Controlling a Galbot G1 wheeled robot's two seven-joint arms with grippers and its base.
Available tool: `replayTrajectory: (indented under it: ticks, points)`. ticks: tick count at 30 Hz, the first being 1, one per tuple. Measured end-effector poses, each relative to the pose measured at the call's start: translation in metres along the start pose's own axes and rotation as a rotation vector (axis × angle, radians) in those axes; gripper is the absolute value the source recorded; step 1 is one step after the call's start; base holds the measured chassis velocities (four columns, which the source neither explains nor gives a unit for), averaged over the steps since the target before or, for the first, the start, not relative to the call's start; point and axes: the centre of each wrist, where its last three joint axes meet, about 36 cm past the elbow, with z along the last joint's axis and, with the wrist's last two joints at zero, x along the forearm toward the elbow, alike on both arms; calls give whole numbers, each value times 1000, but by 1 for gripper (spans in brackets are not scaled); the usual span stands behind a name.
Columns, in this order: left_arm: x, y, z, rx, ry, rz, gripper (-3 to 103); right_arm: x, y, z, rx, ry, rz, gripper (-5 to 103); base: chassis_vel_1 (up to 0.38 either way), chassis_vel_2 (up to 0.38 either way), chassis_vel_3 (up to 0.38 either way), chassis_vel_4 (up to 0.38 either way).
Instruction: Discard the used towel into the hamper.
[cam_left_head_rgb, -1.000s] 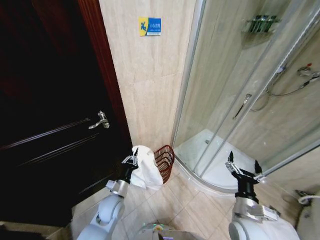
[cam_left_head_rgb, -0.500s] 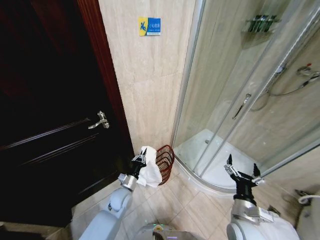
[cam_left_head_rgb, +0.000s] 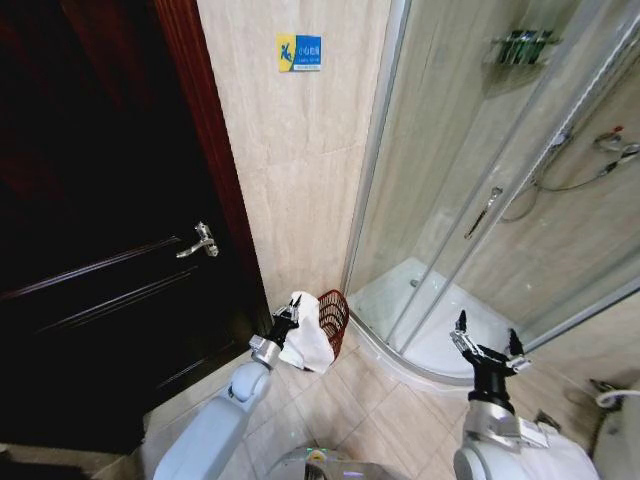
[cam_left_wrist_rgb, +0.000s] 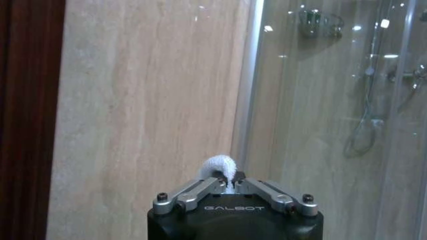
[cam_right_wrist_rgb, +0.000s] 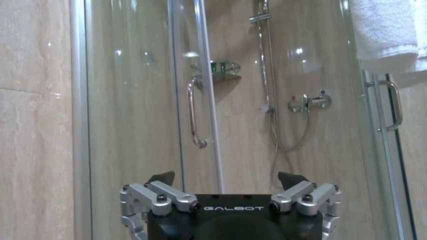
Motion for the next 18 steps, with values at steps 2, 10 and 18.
replayTrajectory:
  ticks: [2,10,18]
  points:
    - [-1,-1,0,0,0,3,2,0,0,0,1,-2,-1,100,0,0,0,0]
    - [-8,-8,-2,13,-13,-7,2,1,1,0,8,-6,-16,100,0,0,0,0]
    - [-3,-8,-1,22,-18,-34,2,-1,1,-4,8,-11,-22,100,0,0,0,0]
